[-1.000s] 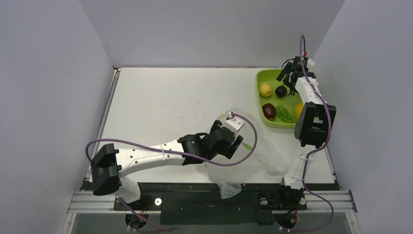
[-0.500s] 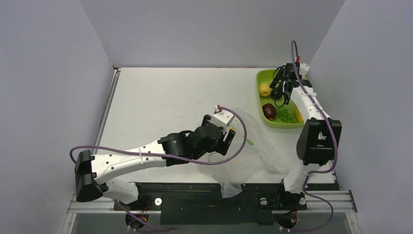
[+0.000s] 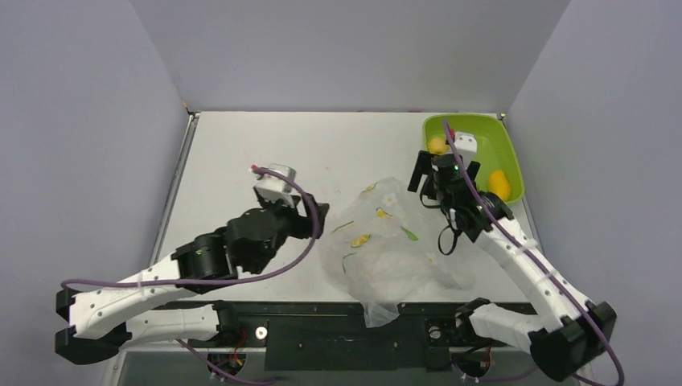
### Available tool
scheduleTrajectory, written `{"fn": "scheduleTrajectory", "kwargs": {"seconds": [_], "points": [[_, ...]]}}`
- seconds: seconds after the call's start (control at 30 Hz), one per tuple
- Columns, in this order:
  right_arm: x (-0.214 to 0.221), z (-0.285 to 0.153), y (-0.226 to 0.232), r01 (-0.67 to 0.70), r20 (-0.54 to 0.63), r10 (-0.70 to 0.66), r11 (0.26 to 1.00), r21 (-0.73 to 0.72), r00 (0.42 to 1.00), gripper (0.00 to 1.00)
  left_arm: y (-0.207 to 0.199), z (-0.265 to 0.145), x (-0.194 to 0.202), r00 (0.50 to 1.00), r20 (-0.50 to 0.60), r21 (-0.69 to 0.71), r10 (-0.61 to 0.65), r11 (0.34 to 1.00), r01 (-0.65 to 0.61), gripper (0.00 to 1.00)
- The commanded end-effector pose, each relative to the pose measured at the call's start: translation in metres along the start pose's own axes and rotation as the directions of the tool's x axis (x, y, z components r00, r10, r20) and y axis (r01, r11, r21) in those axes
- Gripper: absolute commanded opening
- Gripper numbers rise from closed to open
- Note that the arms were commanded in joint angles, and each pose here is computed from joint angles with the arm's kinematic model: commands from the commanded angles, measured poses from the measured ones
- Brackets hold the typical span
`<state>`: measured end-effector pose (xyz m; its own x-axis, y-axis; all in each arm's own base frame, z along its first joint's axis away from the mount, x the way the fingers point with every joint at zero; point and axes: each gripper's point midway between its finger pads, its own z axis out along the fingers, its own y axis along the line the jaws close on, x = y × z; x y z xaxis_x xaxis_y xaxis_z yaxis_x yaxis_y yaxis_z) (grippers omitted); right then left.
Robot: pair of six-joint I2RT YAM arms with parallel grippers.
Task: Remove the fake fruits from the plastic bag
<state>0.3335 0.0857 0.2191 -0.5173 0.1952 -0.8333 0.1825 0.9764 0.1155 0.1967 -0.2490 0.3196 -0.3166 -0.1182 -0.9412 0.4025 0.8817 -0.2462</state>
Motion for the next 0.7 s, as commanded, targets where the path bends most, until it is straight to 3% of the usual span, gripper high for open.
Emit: {"fn": "scheduleTrajectory", "kwargs": {"seconds": [0.0, 0.23, 0.47, 0.67], "points": [[-0.016, -0.070, -0.027, -0.020, 0.152, 0.019, 1.000, 0.009, 0.988, 0.87, 0.040, -0.043, -0.056, 0.974, 0.182, -0.033, -0.137, 0.989, 0.145, 0.67], [-0.023, -0.142, -0.084, -0.142, 0.281, 0.137, 0.990, -0.001, 0.950, 0.88, 0.071, -0.083, -0.082, 0.944, 0.261, -0.011, -0.203, 0.977, 0.213, 0.67], [-0.031, -0.179, -0.107, -0.213, 0.353, 0.213, 0.976, -0.039, 0.911, 0.89, 0.075, -0.080, -0.074, 0.957, 0.225, -0.054, -0.186, 0.978, 0.203, 0.67], [-0.031, -0.197, -0.131, -0.306, 0.442, 0.301, 0.950, -0.063, 0.845, 0.89, 0.071, -0.076, -0.073, 0.961, 0.219, -0.057, -0.172, 0.980, 0.188, 0.67]]}}
